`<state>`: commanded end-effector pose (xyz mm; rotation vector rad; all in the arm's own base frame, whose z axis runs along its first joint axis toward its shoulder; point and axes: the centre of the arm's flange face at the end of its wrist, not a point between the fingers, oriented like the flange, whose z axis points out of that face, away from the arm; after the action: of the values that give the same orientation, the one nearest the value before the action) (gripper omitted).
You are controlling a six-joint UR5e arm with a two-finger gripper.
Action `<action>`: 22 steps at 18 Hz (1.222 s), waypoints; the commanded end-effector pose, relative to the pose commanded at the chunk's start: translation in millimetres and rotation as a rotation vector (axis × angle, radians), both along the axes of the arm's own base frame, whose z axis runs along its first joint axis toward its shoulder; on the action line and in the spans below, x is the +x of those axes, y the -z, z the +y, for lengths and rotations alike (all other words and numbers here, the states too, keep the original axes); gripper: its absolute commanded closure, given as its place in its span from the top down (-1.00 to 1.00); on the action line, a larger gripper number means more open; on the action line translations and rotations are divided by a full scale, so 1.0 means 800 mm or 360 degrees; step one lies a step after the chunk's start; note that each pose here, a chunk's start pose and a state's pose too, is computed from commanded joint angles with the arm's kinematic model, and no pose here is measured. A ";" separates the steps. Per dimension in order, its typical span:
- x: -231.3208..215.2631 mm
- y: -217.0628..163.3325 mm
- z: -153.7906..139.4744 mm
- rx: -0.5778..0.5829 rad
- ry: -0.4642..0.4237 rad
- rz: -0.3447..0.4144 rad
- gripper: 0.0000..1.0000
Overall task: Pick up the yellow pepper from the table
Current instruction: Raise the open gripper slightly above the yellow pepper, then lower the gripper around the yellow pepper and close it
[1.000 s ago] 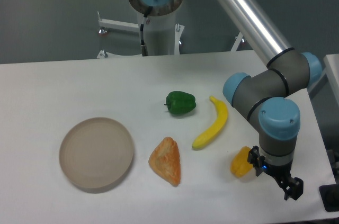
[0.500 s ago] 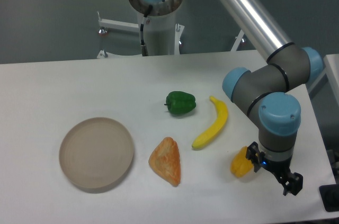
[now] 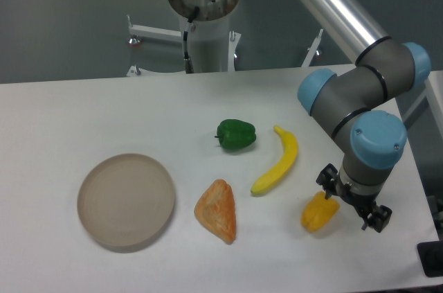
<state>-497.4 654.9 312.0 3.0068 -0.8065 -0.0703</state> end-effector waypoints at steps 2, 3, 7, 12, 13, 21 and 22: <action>-0.006 0.008 -0.007 -0.0005 -0.0019 -0.0030 1.00; -0.004 0.008 -0.006 0.0032 -0.0052 -0.0066 1.00; 0.002 0.017 0.001 0.0045 -0.0167 -0.0090 1.00; 0.031 0.040 0.012 0.0006 -0.0151 -0.0093 1.00; 0.031 0.040 0.013 0.0003 -0.0149 -0.0085 1.00; 0.034 0.049 0.010 -0.0041 -0.0144 -0.0069 1.00; 0.035 0.052 0.008 -0.0048 -0.0144 -0.0076 1.00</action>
<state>-469.1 661.5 270.6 3.0221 -0.6674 0.0153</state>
